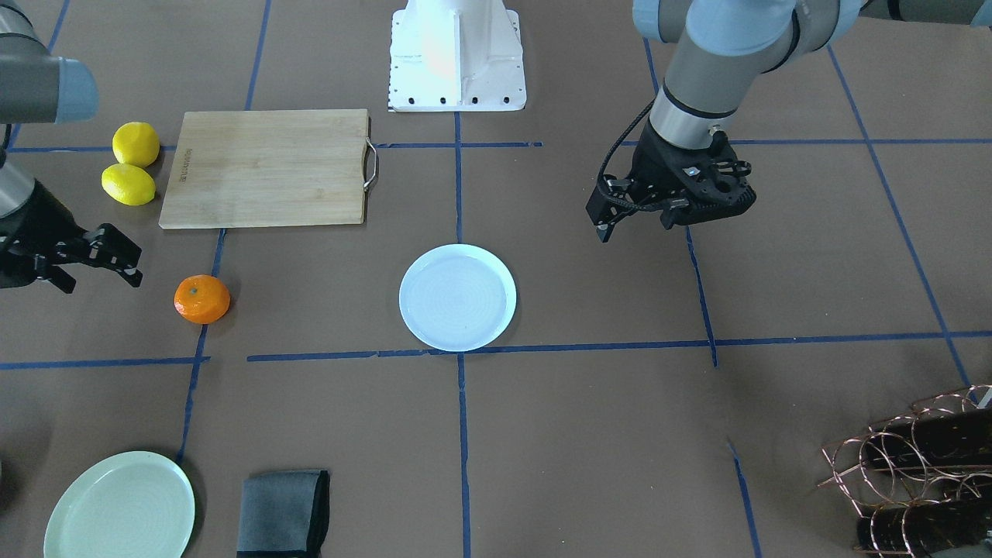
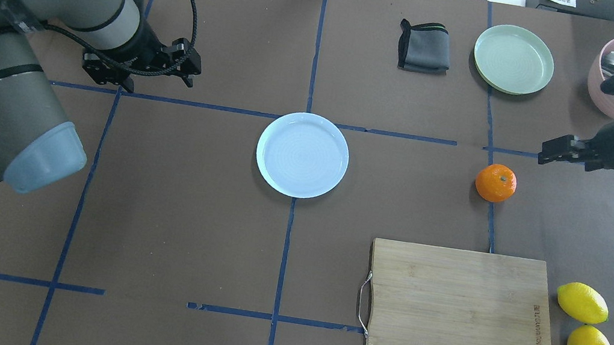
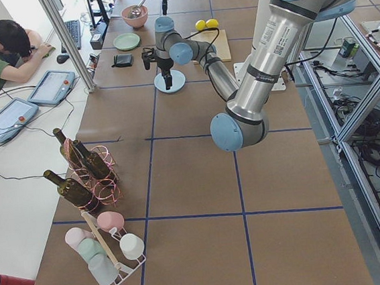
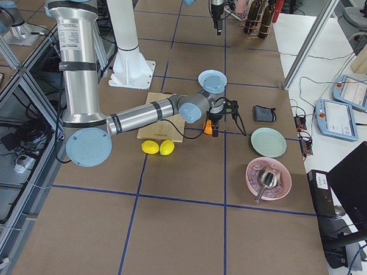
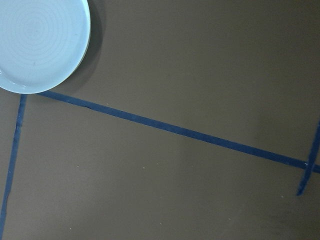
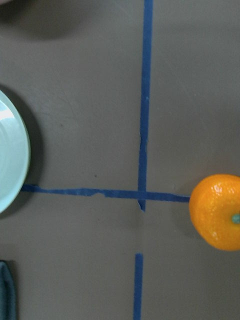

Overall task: Pick orange to plate
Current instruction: 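Release the plate and withdraw the left gripper while the right gripper reaches the orange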

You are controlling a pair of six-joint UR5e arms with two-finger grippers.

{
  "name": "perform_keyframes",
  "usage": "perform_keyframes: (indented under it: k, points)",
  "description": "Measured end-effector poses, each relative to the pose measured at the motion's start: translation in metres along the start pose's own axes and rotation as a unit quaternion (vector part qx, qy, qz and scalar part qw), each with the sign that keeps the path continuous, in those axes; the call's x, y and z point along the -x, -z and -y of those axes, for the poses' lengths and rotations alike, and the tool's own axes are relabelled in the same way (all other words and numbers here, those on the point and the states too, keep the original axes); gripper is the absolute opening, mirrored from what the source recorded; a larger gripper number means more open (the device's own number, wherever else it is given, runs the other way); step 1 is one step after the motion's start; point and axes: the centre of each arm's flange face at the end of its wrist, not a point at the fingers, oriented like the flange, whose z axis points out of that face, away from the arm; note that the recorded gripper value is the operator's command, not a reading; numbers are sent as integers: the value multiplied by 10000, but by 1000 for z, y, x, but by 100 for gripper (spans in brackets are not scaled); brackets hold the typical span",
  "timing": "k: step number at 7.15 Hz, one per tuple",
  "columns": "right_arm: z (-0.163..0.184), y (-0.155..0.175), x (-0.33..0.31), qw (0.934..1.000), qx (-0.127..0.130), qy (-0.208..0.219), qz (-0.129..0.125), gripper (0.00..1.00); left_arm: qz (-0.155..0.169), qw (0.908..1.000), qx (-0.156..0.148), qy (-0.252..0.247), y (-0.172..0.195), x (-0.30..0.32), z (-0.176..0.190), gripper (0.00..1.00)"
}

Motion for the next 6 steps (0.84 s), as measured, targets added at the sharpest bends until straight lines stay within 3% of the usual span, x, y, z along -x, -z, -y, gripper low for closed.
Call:
perform_keyframes:
  k: [2,6]
  points:
    - [-12,-24,36,9999,39,141,-9,100,103,9998,-123,-153,23,20,12,100]
    - [-6,-55,65,9995,73,292,-94,100,174,9995,-113,-219,25,25,13,100]
